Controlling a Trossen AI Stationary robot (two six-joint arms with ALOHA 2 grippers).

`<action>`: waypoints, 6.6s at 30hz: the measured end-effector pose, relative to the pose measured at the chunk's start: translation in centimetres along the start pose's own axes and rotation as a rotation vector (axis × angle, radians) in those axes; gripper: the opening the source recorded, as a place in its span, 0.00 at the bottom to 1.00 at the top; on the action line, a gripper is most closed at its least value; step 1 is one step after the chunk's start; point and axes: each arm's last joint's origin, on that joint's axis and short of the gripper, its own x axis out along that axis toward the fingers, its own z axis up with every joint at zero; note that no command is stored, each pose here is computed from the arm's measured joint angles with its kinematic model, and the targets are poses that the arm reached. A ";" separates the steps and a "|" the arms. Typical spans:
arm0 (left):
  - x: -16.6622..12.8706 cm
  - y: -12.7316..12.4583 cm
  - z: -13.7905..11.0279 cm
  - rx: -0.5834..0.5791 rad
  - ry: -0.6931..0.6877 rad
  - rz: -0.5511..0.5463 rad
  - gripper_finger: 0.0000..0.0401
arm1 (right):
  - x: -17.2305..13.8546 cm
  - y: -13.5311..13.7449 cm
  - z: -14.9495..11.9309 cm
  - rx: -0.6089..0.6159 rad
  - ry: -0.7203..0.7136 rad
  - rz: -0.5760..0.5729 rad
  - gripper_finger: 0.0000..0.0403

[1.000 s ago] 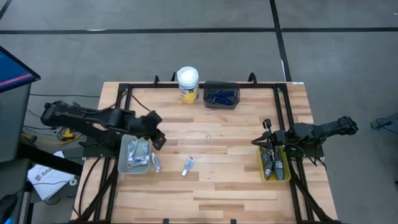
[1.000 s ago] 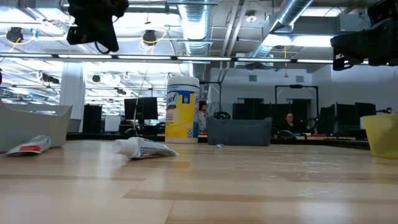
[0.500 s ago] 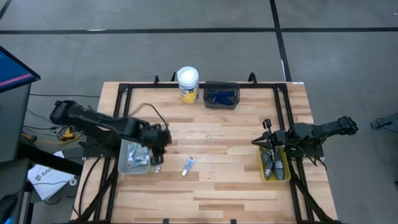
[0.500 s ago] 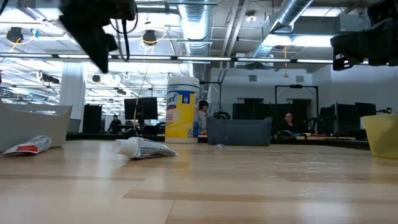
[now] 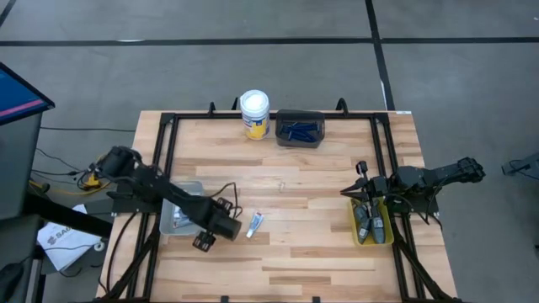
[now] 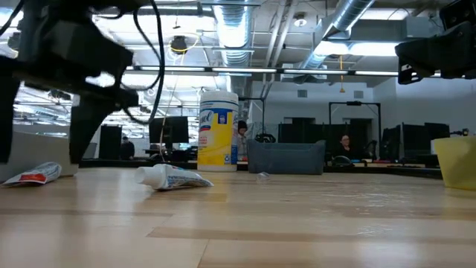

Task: Pick & Place Travel size toiletries
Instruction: Put the white toothpaste into the gray bin

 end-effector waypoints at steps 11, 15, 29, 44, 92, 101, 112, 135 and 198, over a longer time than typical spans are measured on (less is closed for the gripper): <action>2.0 -0.1 0.3 0.052 0.074 -0.053 0.69 | 0.0 0.0 0.0 0.000 0.000 0.000 0.04; 2.5 -0.1 0.3 0.056 0.095 -0.052 0.65 | 0.0 0.0 0.0 0.000 0.000 0.000 0.04; 2.8 0.1 0.4 0.051 0.104 -0.024 0.21 | 0.0 0.0 0.0 0.000 0.000 0.000 0.04; 2.8 0.7 0.3 0.023 0.104 -0.023 0.00 | 0.0 0.0 0.0 0.000 0.000 0.000 0.04; -1.3 8.2 -0.9 -1.124 -0.001 0.304 0.61 | 0.0 0.0 0.0 0.000 0.000 0.001 0.04; -0.3 7.7 -1.6 -1.224 0.071 0.235 0.58 | 0.0 0.0 0.0 0.000 0.000 0.001 0.04; 1.7 7.0 -3.0 -1.286 0.141 0.134 0.57 | 0.0 0.0 0.0 0.000 0.000 0.000 0.04; 0.6 0.6 0.7 -0.169 -0.033 -0.041 0.62 | 0.0 0.0 0.0 0.000 -0.001 0.000 0.04; 1.2 -0.2 2.5 0.226 0.119 0.169 0.16 | 0.0 0.0 0.0 0.000 0.000 0.000 0.04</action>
